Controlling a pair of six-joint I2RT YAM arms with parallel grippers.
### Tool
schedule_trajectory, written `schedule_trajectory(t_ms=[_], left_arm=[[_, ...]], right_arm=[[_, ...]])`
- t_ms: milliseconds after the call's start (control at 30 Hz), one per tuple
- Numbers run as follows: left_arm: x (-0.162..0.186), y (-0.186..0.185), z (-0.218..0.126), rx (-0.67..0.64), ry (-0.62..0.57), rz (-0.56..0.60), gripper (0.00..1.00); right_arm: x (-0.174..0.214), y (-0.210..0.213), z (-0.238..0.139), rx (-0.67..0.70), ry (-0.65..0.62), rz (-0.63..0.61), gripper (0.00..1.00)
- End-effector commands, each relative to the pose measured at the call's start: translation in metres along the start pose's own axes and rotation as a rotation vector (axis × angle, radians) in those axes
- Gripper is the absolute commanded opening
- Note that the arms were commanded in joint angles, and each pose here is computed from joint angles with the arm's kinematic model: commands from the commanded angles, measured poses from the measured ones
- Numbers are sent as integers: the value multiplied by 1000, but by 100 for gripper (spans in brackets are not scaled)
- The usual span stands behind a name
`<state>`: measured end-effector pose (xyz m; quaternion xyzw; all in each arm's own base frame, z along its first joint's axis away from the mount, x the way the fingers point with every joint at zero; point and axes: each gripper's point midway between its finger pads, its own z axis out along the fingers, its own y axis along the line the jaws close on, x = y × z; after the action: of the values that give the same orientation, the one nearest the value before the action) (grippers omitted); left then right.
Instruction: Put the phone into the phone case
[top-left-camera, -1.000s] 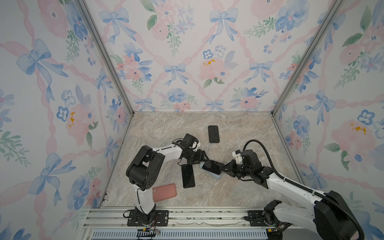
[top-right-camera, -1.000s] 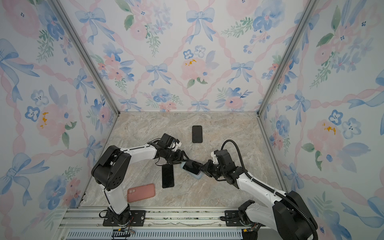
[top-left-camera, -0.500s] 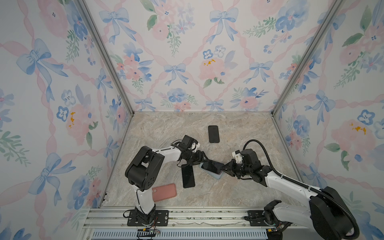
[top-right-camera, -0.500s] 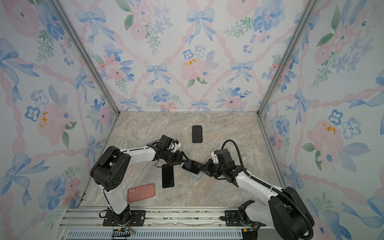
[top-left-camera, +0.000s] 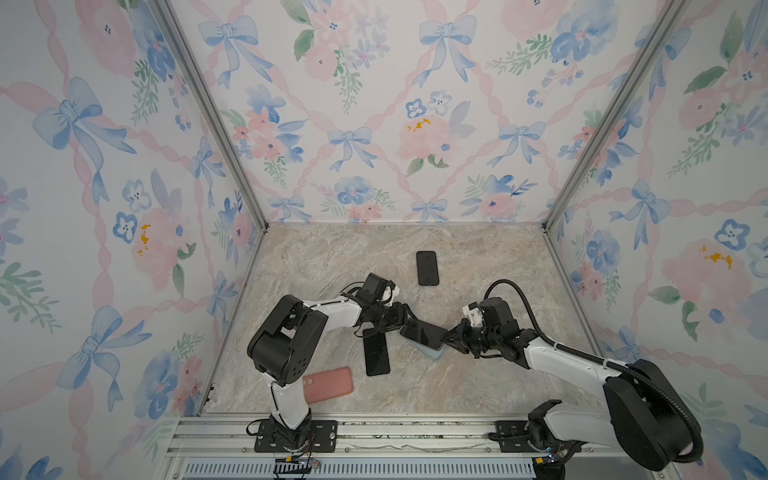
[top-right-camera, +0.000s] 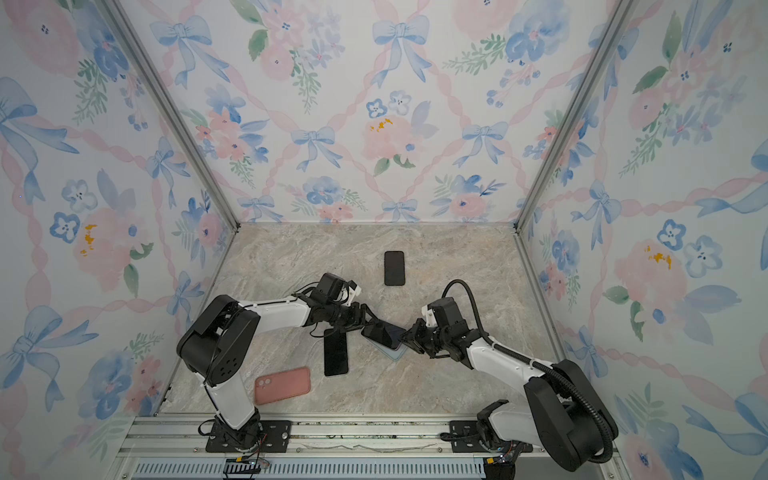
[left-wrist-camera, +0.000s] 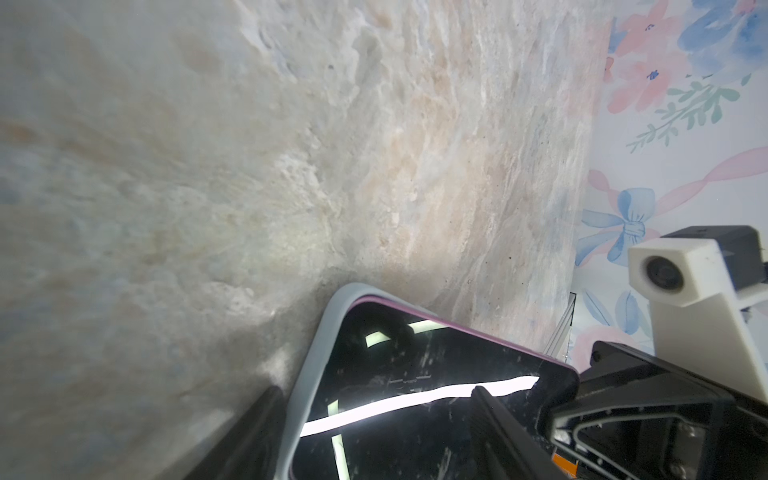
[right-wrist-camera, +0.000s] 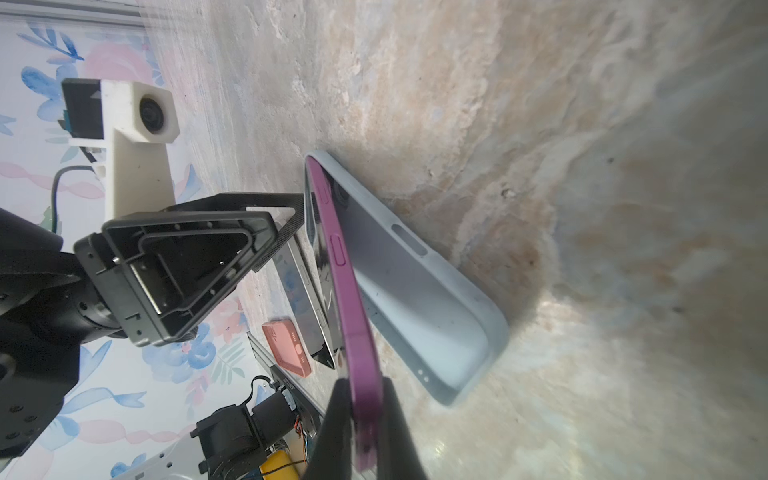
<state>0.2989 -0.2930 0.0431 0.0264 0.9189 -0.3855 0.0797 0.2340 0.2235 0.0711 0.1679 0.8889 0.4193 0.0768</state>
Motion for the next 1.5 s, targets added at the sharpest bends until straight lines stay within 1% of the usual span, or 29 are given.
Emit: schedule_trajectory(t_ms=[0, 500, 767, 933, 1267, 1333, 1467], left_arm=[[30, -5, 3, 17, 83, -25, 71], [51, -19, 0, 55, 76, -28, 71], [62, -24, 2, 75, 72, -29, 71], [67, -24, 4, 73, 73, -28, 69], [69, -28, 6, 75, 72, -18, 68], [78, -17, 7, 55, 86, -32, 68], [77, -14, 6, 43, 82, -28, 68]], right_arm=[[7, -38, 4, 149, 17, 47, 0], [8, -58, 2, 247, 26, 18, 0], [14, -76, 9, 324, 40, -2, 0], [17, -81, 17, 345, 50, -15, 0], [19, -83, 22, 380, 57, -35, 5], [19, -82, 21, 382, 54, -40, 7], [19, -78, 18, 382, 49, -47, 12]])
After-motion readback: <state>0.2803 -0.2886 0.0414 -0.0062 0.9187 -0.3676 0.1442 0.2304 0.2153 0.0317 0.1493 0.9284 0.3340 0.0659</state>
